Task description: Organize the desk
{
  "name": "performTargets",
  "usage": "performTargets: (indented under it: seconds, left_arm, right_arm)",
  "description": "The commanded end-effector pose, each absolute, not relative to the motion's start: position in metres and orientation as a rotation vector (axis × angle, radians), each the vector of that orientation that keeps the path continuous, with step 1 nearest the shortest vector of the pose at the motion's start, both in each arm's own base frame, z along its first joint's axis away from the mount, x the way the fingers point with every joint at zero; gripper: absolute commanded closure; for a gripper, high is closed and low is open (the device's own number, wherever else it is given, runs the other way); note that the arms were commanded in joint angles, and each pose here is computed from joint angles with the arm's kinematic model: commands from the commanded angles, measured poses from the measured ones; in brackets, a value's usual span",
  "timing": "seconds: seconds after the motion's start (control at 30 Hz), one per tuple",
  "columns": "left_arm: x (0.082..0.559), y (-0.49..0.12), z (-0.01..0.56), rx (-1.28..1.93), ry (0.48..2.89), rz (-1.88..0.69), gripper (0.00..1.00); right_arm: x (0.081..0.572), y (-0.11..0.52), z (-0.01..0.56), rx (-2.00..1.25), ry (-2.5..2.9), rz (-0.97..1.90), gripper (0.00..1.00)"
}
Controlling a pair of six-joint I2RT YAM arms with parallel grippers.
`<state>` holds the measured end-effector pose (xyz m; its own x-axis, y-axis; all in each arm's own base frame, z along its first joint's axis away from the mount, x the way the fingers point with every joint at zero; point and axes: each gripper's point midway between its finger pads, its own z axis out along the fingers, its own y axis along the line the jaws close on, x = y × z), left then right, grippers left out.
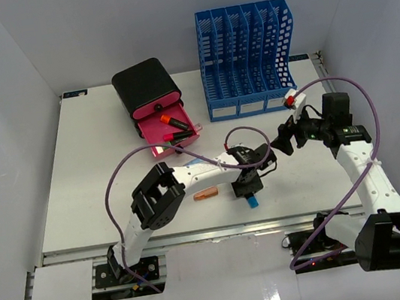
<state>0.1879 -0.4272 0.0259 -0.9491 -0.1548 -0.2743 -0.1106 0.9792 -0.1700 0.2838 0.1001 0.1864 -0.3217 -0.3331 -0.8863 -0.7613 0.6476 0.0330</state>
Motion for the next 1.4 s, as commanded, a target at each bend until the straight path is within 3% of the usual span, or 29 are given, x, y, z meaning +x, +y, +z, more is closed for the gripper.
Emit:
performTargets:
  seconds: [0.0, 0.1, 0.27, 0.37, 0.63, 0.97, 1.1, 1.37]
  left_arm:
    - [0.186, -0.429, 0.026, -0.180, 2.848, -0.192, 0.52]
    - [0.184, -0.421, 0.017, -0.175, 2.861, -0.150, 0.61]
    - [0.184, -0.402, 0.021, -0.185, 2.825, -0.111, 0.84]
    - [0.192, -0.391, 0.047, -0.208, 2.749, -0.135, 0.89]
    - [0.248, -0.351, 0.132, -0.388, 2.536, -0.295, 0.90]
    - [0.362, -0.258, 0.196, -0.922, 2.232, -0.555, 0.92]
    - [0.399, -0.230, 0.201, -1.100, 2.128, -0.587, 0.92]
    - [0.426, -0.208, 0.192, -1.367, 2.000, -0.598, 0.92]
  right_arm:
    - [0.282, 0.102, 0.187, -0.853, 1.903, 0.597, 0.17]
    - [0.283, 0.100, 0.187, -0.849, 1.904, 0.597, 0.17]
    - [0.282, 0.100, 0.187, -0.847, 1.903, 0.598, 0.17]
    - [0.282, 0.100, 0.186, -0.847, 1.905, 0.604, 0.17]
    - [0.282, 0.101, 0.181, -0.854, 1.913, 0.621, 0.17]
    - [0.282, 0.101, 0.169, -0.851, 1.949, 0.652, 0.12]
    - [0.282, 0.101, 0.166, -0.857, 1.957, 0.657, 0.11]
    - [0.283, 0.100, 0.161, -0.860, 1.970, 0.661, 0.10]
